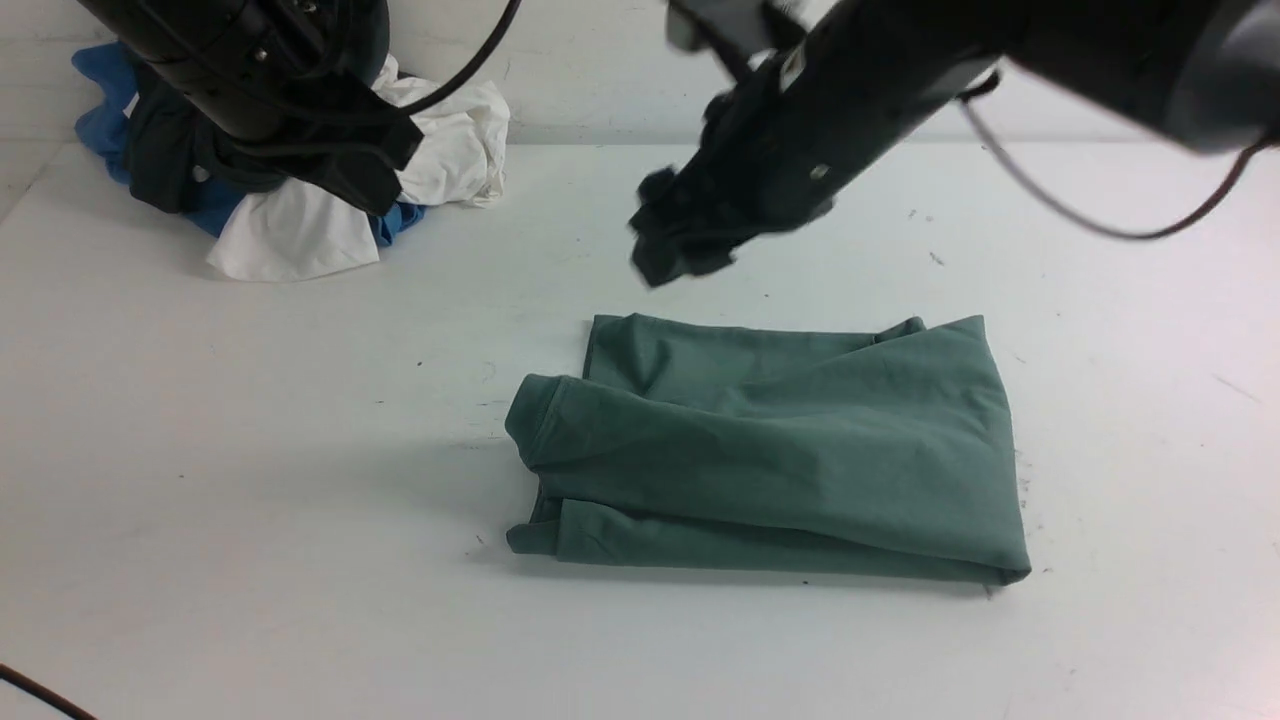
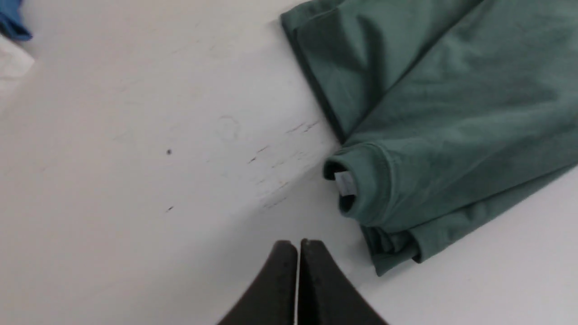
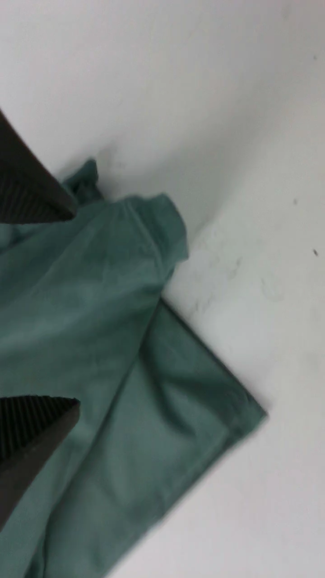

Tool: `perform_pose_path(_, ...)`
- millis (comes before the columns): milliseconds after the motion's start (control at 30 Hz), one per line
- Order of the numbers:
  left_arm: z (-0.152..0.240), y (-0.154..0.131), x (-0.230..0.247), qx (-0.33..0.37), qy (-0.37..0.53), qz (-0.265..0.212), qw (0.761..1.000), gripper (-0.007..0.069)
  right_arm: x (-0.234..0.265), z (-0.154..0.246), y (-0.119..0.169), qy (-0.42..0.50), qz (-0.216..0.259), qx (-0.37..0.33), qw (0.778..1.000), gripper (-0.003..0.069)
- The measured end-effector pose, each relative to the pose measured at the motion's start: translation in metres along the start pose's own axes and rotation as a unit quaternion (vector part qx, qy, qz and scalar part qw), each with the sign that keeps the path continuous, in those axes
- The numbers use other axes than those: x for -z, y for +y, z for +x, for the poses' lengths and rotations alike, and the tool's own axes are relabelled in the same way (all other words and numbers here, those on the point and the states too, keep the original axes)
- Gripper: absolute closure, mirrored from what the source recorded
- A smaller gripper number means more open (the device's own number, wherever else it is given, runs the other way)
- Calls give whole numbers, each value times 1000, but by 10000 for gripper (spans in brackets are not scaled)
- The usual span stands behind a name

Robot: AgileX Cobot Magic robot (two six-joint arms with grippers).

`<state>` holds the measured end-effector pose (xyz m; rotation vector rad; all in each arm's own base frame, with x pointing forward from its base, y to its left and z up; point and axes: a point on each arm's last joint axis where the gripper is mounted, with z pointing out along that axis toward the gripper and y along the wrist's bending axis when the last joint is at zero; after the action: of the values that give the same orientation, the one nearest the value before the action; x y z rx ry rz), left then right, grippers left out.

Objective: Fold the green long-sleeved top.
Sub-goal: Use the right arm to drag the right edge of the fabric to the left and folds it over the left edge

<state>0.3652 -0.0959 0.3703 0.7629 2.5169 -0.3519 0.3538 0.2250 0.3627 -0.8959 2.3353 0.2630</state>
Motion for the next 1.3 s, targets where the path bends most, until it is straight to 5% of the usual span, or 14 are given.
perform_pose_path(133, -8, -33, -16, -51, 7, 38, 998, 632, 39, 9, -37, 22, 99, -12, 995, 193)
perform_pose_path(233, -16, -63, -46, -83, 16, 68, 994, 632, 51, 26, -79, 43, 156, -63, 985, 293)
perform_pose_path(367, -18, -77, -91, -94, 45, 86, 991, 632, 34, 56, -98, 91, 137, -105, 981, 433)
perform_pose_path(467, -8, -79, -152, -90, 102, 103, 985, 632, -5, 92, -90, 138, 66, -130, 980, 598)
perform_pose_path(567, 7, -72, -192, -68, 161, 100, 979, 632, -40, 120, -82, 131, 41, -152, 979, 655)
perform_pose_path(833, 27, -62, -235, -34, 234, 91, 967, 632, -117, 194, -74, 148, 44, -188, 970, 673)
perform_pose_path(1300, 15, -44, -200, -12, 192, 66, 979, 632, -121, 149, -91, 114, 45, -171, 978, 673)
